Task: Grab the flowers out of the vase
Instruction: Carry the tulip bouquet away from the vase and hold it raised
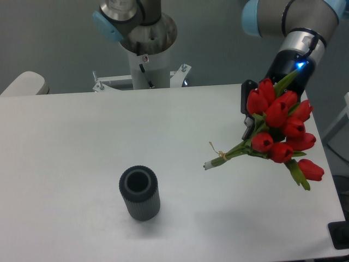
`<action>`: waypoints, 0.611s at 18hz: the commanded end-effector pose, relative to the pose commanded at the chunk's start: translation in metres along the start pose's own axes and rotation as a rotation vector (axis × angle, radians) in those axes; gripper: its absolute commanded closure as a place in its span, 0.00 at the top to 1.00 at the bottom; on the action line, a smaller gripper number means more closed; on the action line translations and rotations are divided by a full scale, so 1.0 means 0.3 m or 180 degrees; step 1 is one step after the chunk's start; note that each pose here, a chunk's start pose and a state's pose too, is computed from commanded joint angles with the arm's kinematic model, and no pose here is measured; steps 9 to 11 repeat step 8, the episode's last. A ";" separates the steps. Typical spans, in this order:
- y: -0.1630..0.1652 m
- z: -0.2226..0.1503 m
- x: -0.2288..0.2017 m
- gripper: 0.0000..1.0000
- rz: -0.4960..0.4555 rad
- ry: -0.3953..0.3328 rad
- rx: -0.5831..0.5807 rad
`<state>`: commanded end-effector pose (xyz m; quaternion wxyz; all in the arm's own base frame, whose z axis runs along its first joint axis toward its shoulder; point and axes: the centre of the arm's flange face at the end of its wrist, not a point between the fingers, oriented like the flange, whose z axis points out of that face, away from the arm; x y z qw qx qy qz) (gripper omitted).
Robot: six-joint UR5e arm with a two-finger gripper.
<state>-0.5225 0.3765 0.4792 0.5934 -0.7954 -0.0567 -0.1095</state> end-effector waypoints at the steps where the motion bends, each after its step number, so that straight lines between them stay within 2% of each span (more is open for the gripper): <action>1: 0.000 0.000 0.002 0.37 0.0005 0.0000 0.0000; 11: 0.007 0.001 0.002 0.37 0.0025 0.0007 0.0000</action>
